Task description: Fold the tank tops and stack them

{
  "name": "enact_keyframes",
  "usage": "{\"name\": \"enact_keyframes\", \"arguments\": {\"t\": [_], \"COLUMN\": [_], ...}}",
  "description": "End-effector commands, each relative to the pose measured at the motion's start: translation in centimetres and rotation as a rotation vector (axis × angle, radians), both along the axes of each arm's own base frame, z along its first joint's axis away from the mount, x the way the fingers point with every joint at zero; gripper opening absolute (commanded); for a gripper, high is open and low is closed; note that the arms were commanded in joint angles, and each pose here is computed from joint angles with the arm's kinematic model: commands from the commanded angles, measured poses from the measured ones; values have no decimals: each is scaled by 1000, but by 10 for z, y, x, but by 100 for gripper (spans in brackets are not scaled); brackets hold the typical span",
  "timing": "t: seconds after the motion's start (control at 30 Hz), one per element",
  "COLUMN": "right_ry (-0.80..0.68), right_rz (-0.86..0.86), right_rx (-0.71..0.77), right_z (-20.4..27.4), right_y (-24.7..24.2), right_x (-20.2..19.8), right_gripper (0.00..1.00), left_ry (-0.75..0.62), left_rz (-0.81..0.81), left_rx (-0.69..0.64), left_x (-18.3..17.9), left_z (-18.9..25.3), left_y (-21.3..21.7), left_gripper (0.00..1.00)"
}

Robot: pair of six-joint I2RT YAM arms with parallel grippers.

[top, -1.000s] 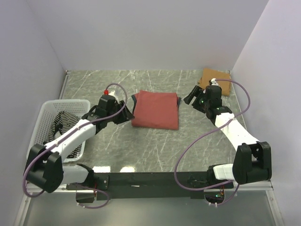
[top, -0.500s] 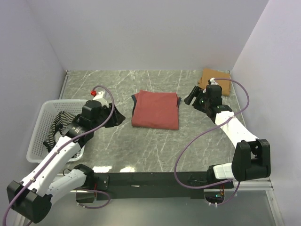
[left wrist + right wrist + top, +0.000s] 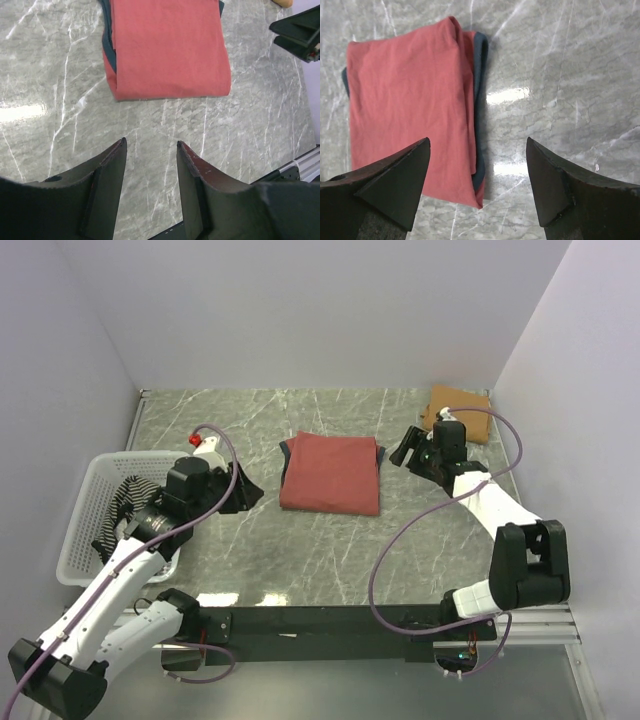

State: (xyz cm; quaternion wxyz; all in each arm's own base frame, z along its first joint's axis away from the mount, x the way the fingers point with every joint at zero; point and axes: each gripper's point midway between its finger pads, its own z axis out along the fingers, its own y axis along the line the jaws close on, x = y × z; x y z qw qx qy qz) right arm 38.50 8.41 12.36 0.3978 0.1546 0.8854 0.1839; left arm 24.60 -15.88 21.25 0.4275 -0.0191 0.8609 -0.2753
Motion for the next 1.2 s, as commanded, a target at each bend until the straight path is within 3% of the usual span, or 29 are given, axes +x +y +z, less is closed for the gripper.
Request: {"name": "enact_keyframes", "arguments": {"t": [0.0,0.47,0.63,1.17], "right_ry": [-54,79,93,240], "right_rz": [-11,101,119,76], "right_rx": [-3,47,-4,-49], "right_z": [14,-49,-55,-99], "right_y": [-3,48,65,79], "right_x": [17,31,30,21], "right_gripper": [83,82,81,64], "left_ry": [-61,-43,-45,-44], "left_rz": [-24,-42,-33,-33], "left_rx": [-21,-44,-51,-55], "left_x": [1,4,5,7], "left_z": [17,14,14,15], "left_y": [-1,-1,1,2], "left_gripper": [50,50,50,50]}}
